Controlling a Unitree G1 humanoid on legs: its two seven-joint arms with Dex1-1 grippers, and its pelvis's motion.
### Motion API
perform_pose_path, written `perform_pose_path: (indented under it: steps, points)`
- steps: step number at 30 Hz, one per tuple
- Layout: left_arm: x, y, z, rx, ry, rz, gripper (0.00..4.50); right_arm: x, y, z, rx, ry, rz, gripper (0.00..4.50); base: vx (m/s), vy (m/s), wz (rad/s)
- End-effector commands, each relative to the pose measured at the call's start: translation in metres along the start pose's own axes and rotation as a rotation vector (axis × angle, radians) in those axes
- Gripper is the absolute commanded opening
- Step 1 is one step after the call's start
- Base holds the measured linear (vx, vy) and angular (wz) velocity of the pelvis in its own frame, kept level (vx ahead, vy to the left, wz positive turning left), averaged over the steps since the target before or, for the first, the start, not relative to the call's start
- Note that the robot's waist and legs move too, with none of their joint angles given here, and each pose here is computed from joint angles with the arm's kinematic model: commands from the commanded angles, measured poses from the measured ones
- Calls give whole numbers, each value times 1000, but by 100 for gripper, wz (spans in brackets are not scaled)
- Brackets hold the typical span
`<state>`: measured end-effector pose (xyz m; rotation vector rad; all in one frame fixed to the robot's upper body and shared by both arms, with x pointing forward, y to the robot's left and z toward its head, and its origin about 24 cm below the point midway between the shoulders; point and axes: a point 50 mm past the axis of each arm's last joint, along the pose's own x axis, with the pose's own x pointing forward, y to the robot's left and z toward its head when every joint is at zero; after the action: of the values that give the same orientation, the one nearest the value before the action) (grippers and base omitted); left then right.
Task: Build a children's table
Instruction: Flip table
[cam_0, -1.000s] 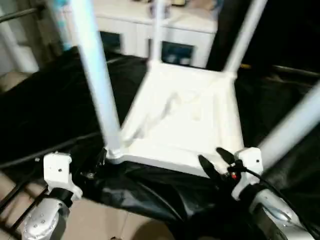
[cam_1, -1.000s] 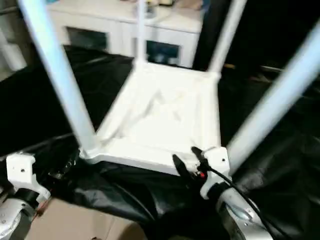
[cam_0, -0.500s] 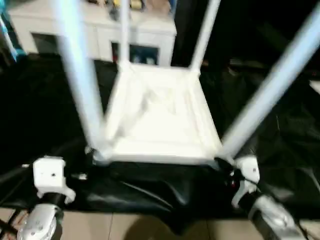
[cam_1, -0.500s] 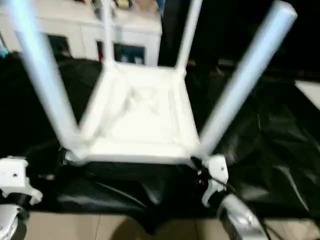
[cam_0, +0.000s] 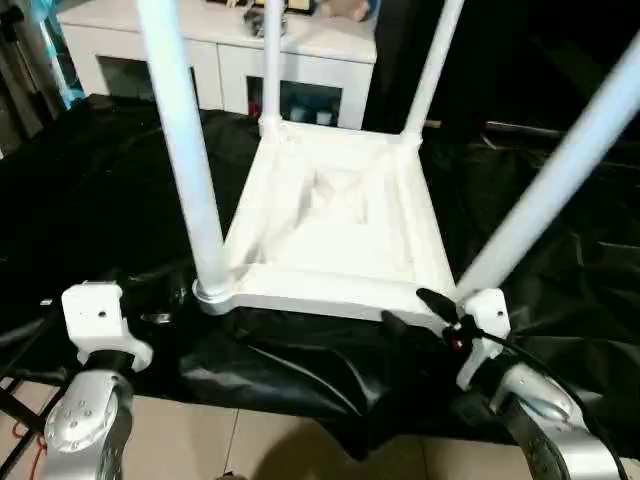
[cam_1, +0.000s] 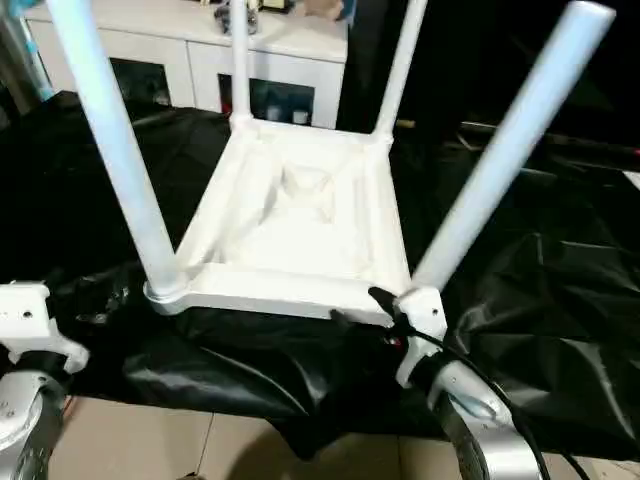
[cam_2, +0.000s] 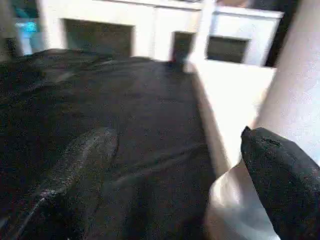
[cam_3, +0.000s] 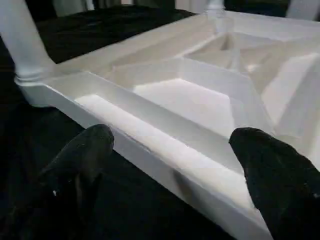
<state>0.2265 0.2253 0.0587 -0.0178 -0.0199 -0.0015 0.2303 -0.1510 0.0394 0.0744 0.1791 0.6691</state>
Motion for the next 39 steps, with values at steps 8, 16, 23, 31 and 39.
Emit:
perform_pose_path:
  steps: [8, 16, 23, 31, 39]
  points:
    - [-15, -15, -10, -45, 16, -170, 450, 2, 5, 11, -22, 9, 53, 446, 0, 0, 0]
    - [-18, -18, -11, -35, 18, -275, 450, 4, 3, 14, -37, 24, 43, 446, 0, 0, 0]
    - [14, -24, -14, -65, 40, -265, 450, 7, 4, 17, -43, 26, 52, 446, 0, 0, 0]
    - [27, -37, -16, -76, 59, -312, 450, 9, 5, 20, -50, 30, 68, 446, 0, 0, 0]
    - [24, -36, -20, -148, 79, -222, 370, 11, 3, 21, -62, 19, 101, 450, 0, 0, 0]
